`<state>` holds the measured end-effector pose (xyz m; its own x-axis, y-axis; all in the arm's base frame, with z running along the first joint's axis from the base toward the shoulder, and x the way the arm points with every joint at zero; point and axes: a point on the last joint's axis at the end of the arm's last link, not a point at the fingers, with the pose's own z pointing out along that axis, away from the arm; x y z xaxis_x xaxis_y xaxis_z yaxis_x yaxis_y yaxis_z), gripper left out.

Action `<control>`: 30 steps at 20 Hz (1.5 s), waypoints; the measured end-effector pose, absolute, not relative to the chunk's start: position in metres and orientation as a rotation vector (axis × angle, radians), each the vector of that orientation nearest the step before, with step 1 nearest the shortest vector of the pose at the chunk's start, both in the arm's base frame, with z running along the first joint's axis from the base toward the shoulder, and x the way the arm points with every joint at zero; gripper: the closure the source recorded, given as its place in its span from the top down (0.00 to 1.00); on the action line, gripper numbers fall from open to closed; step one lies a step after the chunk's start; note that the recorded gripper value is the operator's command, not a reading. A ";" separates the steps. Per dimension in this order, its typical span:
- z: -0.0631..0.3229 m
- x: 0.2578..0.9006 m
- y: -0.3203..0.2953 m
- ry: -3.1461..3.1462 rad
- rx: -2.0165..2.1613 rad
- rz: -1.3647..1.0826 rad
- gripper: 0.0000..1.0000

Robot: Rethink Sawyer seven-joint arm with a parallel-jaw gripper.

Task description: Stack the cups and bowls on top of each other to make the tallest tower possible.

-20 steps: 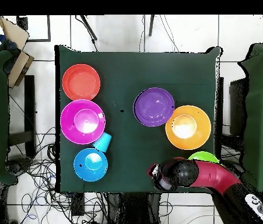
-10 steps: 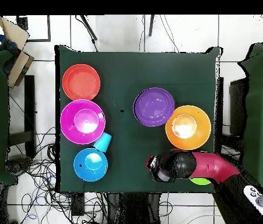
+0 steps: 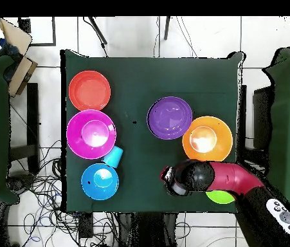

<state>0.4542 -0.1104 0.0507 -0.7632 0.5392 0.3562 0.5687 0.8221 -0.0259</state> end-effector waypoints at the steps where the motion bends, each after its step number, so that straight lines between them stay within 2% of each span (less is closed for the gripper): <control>1: 0.051 0.455 -0.110 -2.657 -0.833 -0.119 0.00; 20: 0.038 0.457 -0.102 -2.634 -0.820 -0.152 0.00; 21: 0.036 0.456 -0.101 -2.629 -0.819 -0.156 1.00; 30: 0.035 0.447 -0.095 -2.565 -0.779 -0.139 1.00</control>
<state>0.4474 -0.0954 0.0351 -0.7378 0.5031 0.4501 0.5487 0.8353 -0.0343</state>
